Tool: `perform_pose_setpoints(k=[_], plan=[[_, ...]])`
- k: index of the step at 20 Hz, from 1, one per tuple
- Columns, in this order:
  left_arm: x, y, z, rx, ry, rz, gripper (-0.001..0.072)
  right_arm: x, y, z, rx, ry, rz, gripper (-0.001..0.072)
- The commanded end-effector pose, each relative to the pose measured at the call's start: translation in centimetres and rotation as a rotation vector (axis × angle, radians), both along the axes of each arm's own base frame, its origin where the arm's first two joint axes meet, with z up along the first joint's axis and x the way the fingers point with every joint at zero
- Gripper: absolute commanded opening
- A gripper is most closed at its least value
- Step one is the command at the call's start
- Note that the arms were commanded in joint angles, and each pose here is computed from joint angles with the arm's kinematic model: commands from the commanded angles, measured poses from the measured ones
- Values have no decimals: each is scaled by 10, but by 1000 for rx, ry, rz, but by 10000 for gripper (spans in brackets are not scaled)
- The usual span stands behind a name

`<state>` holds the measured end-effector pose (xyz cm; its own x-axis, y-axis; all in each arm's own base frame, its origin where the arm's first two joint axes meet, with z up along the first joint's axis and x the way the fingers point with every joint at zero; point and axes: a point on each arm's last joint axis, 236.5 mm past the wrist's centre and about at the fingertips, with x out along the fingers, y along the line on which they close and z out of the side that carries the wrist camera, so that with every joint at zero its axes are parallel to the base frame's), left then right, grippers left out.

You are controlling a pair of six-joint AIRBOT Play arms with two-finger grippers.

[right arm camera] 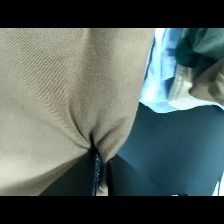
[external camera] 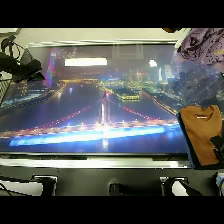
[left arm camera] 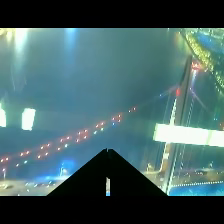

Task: Fold the clothes and pants, and hang the long-sleeved shirts on hangers.

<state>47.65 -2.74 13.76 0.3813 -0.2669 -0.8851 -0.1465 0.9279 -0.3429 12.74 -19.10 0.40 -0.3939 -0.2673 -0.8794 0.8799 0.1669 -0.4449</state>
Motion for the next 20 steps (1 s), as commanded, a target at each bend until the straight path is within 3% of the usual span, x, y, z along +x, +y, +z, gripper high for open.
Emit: perform_pose_setpoints(k=[1, 2, 5, 6, 7, 9, 10, 11, 14, 20], plan=[[0, 0, 0, 0, 0, 0, 16, -10, -4, 5, -23, 46, -5, 35], [0, 0, 0, 0, 0, 0, 16, -13, -6, 7, -32, 60, -2, 66], [0, 0, 0, 0, 1, 0, 17, -17, -10, 11, -37, 93, 30, 433], [0, 0, 0, 0, 1, 0, 16, -17, -10, 11, -34, 94, 37, 463], [0, 0, 0, 0, 1, 0, 16, -12, -11, 10, -29, 75, 55, 458], [-1, 0, 0, 0, 2, -2, 16, 33, -13, 6, 11, -86, 185, 355], [-2, 0, 3, 6, -7, -15, 16, 67, -12, 11, 24, -215, 264, 334], [-3, 0, 8, 21, -26, -45, 16, 112, -7, 24, 32, -391, 370, 260], [-20, -3, 33, 96, -102, -202, 15, 219, 33, 97, -30, -816, 721, 175], [-56, -16, 63, 186, -202, -284, 14, 257, 238, 102, 102, -825, 1395, 31]])
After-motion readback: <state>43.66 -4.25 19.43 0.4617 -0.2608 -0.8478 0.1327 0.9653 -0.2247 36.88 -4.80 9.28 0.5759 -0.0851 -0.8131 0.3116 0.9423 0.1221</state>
